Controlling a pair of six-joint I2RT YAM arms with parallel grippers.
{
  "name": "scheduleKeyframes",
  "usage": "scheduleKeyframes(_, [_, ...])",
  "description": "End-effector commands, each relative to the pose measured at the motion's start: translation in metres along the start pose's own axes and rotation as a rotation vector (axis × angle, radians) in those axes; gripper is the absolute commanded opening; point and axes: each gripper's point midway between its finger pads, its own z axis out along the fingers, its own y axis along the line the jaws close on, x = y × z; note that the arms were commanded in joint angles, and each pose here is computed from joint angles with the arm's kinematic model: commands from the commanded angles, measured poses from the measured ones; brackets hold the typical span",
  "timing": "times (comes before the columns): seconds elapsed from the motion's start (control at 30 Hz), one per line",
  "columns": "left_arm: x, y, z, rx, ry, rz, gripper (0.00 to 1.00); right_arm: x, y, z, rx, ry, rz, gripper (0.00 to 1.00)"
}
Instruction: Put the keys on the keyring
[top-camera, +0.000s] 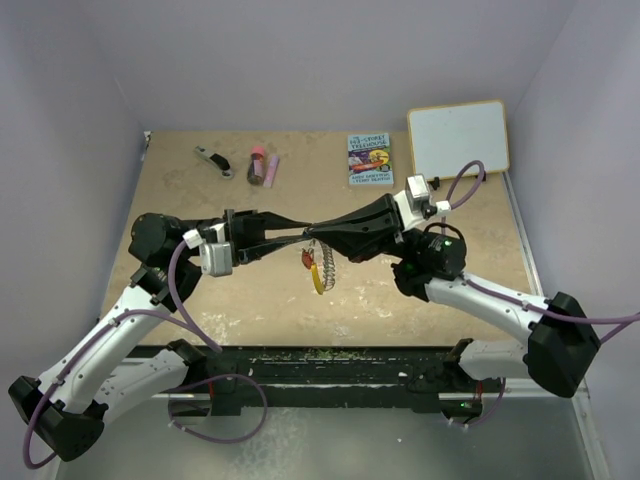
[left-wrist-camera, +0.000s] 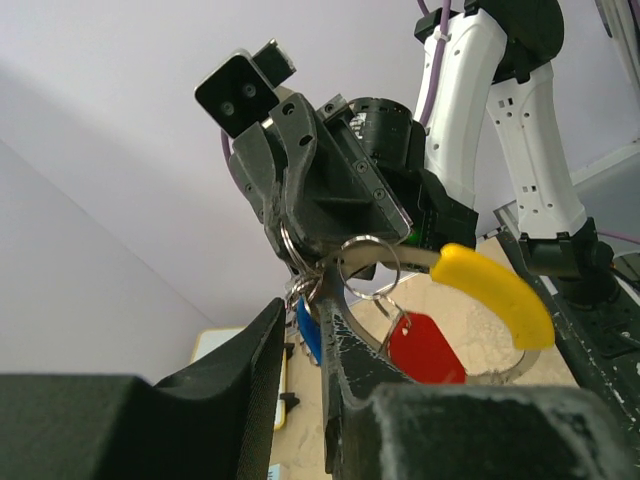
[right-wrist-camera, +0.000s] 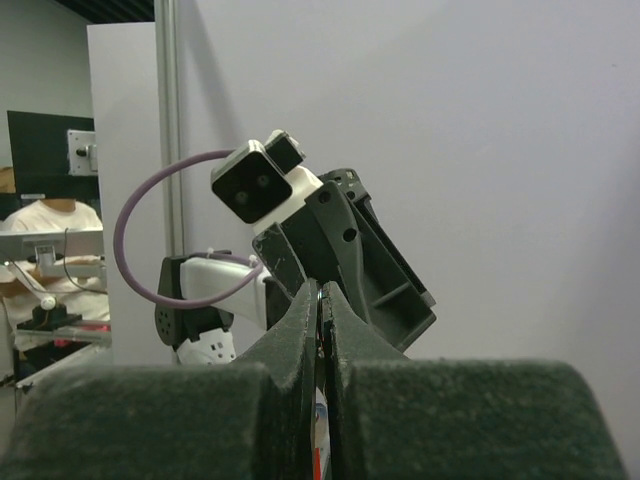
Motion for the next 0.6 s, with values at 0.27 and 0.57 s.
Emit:
scheduleKeyframes(0.27, [-0.021, 0.006, 0.003, -0.002, -0.042, 0.047, 0.05, -0.017, 0.011, 0.011, -0.106, -0.088, -0.013, 0.00])
scheduleKeyframes(0.57, [-0.020, 0.006, 0.004, -0.004, -0.043, 0.042, 0.04, -0.011, 0.010, 0.012, -0.151, -0.105, 0.038, 0.00])
